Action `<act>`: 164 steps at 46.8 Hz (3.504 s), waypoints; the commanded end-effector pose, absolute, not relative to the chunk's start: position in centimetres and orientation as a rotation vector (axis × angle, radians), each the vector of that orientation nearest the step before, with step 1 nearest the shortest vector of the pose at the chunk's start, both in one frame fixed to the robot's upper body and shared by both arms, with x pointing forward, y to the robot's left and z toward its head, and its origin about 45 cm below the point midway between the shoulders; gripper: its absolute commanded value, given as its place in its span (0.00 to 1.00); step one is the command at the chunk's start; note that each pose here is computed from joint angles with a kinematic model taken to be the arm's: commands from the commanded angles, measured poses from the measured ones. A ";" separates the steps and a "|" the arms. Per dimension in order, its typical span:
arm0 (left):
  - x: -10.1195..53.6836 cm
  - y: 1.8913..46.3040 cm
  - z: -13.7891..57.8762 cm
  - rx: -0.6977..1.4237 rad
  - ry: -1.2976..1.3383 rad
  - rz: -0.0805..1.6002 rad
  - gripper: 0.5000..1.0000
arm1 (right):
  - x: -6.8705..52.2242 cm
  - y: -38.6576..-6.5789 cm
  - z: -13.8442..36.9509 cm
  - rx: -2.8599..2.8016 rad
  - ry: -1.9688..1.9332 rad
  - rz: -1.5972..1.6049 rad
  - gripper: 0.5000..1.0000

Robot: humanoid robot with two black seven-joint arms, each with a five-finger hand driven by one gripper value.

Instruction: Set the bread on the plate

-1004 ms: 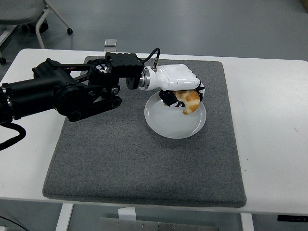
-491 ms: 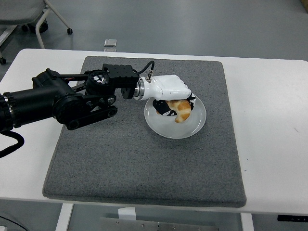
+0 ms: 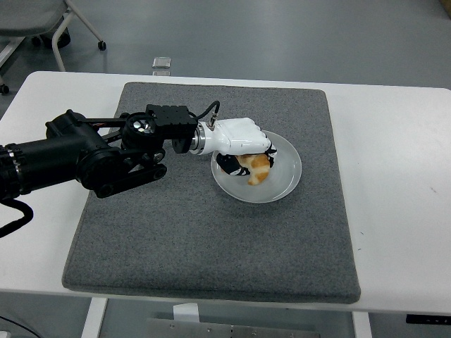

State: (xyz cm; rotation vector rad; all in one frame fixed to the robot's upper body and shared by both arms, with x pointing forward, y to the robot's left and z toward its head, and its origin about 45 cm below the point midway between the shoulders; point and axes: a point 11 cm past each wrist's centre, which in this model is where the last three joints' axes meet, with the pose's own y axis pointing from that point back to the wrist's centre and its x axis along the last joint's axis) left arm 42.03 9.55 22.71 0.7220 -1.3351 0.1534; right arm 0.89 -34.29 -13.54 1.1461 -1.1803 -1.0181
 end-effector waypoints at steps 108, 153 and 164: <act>49.4 19.4 33.3 0.034 -0.201 1.234 0.98 | 1.0 -34.3 -13.5 1.147 -1.182 -1.019 0.86; 49.8 36.6 27.5 -0.202 0.332 1.670 1.00 | 0.9 -34.3 -13.5 1.147 -1.180 -1.019 0.86; 49.7 38.7 28.2 -0.384 0.404 1.647 1.00 | 0.9 -34.3 -13.5 1.145 -1.181 -1.018 0.86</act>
